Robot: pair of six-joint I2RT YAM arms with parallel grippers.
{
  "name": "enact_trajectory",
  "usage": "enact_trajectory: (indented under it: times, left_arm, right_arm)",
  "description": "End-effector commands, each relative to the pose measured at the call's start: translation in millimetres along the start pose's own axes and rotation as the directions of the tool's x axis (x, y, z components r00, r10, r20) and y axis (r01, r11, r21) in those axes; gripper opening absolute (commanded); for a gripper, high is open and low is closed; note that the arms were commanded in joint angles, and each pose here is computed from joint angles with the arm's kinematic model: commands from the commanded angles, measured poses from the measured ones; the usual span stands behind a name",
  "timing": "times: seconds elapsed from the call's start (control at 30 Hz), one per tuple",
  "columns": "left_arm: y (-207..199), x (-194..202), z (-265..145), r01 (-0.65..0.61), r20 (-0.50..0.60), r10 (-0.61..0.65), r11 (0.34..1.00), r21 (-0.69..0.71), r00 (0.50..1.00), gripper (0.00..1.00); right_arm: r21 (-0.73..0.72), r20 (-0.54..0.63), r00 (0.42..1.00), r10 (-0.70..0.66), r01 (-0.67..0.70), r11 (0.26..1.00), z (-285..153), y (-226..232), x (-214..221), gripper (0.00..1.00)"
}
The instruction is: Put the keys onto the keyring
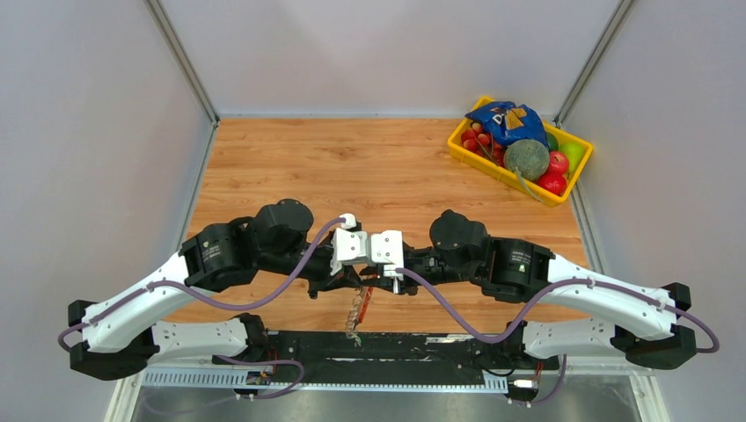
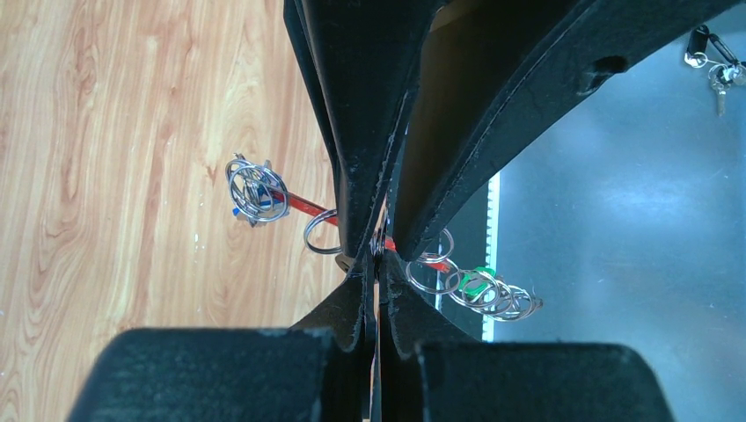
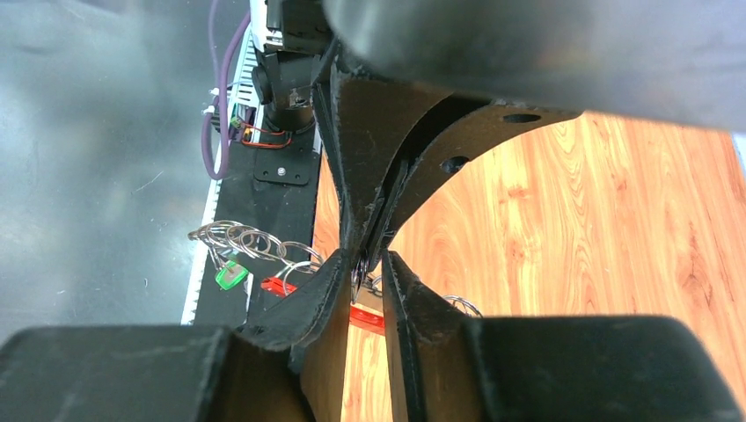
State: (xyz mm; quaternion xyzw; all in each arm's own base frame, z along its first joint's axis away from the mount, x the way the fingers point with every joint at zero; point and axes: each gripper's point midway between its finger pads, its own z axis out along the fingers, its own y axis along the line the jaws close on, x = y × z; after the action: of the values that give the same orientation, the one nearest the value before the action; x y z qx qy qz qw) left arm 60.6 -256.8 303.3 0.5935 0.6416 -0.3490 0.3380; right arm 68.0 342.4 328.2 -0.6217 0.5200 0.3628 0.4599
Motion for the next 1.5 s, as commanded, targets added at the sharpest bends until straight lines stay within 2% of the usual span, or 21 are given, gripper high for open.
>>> enact_trajectory:
  times: [0.0,0.17,0.4,0.87,1.33,1.47]
  left_arm:
    - [-3.3,-33.7,-10.5,-0.073,0.145,0.072,0.997,-0.002,0.987,0.00]
    - [-4.5,-35.0,-12.9,-0.077,0.159,0.077,0.997,-0.002,0.984,0.00]
    - [-5.1,-35.1,-12.5,-0.080,0.166,0.079,0.997,0.000,0.983,0.00]
    - [-6.6,-35.1,-12.8,-0.083,0.174,0.081,0.997,0.006,0.981,0.00]
    - [-8.1,-35.1,-16.0,-0.091,0.187,0.089,0.996,0.004,0.978,0.00]
    - [-8.3,-35.1,-16.1,-0.091,0.189,0.088,0.996,0.005,0.978,0.00]
  right_arm:
    - [-0.022,-0.053,0.998,0.021,-0.022,1.000,4.2,6.1,16.1,0.25]
    - [-0.010,-0.024,0.999,0.024,-0.024,1.000,-1.2,5.5,10.6,0.28]
    - [0.012,0.083,0.996,0.035,-0.037,0.999,-13.8,4.2,-12.5,0.39]
    - [0.026,0.145,0.988,0.045,-0.049,0.998,-11.8,0.1,-27.9,0.40]
    - [0.013,0.140,0.989,0.044,-0.047,0.999,-4.2,0.1,-28.4,0.24]
    - [0.017,0.152,0.987,0.045,-0.049,0.999,-6.3,-0.6,-32.0,0.24]
